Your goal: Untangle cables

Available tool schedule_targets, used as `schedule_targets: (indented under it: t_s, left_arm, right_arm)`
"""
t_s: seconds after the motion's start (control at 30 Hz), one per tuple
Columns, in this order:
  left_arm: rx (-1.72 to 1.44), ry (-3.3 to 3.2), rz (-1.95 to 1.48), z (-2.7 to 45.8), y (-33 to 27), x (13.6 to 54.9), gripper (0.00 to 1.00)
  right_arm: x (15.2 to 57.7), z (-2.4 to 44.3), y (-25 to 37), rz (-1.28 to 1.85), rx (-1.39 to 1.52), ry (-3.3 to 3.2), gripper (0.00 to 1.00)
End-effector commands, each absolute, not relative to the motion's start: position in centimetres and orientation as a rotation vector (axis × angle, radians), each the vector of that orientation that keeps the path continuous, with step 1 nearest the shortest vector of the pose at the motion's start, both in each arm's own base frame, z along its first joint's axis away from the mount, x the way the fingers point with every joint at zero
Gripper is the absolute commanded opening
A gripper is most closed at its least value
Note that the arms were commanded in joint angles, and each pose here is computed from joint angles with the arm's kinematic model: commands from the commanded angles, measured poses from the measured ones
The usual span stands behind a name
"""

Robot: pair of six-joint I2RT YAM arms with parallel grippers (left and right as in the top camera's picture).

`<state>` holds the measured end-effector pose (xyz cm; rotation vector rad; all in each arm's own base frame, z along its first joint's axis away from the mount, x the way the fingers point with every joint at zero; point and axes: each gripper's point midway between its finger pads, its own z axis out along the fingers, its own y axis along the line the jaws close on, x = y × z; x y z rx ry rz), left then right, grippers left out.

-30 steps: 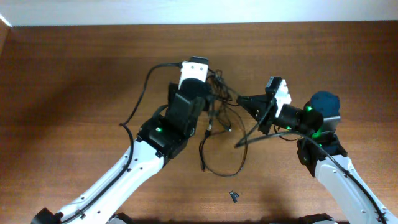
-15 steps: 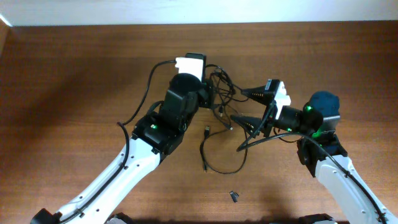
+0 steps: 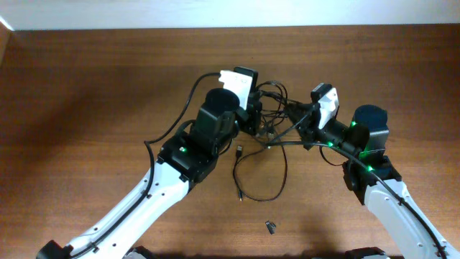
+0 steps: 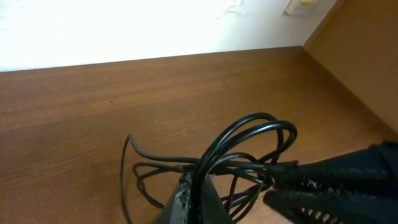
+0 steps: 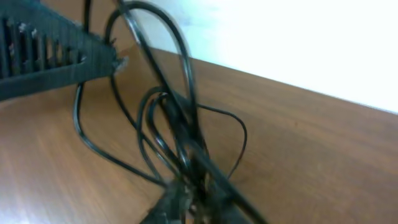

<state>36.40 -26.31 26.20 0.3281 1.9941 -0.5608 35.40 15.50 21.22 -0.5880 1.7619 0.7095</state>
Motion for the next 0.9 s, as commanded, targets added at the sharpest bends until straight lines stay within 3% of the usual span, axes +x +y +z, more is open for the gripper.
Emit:
schedule_targets:
  t_s: [0.0,0.17,0.2,0.47,0.53,0.6,0.67,0.87]
  left_arm:
    - [0.345,1.976,-0.603,26.8,-27.4,35.9,0.00]
    - [0.346,1.969,-0.608,27.0,-27.5,35.9,0.00]
    - [0.346,1.970,-0.607,27.0,-27.5,35.9,0.00]
    - [0.282,2.007,-0.469,25.9,-25.5,36.7,0.06]
    - [0.284,2.013,-0.466,25.8,-25.4,36.6,0.13]
    - [0.283,2.017,-0.462,25.7,-25.3,36.6,0.28]
    - [0.274,2.021,-0.443,25.5,-25.0,36.7,0.29]
    - [0.272,2.038,-0.427,25.0,-24.9,36.8,0.59]
  right_arm:
    - [35.4,21.7,15.4,0.693,-0.587,1.748,0.04]
    - [35.3,21.7,15.5,0.699,-0.591,1.750,0.08]
    - [35.3,21.7,15.5,0.700,-0.591,1.749,0.04]
    - [33.2,24.2,17.5,0.847,-0.716,1.617,0.04]
    - [32.3,25.2,17.8,0.867,-0.749,1.578,0.04]
    - [31.5,26.2,18.0,0.878,-0.772,1.543,0.04]
    - [30.8,27.2,18.0,0.874,-0.784,1.516,0.04]
    - [29.3,28.8,17.8,0.864,-0.794,1.484,0.04]
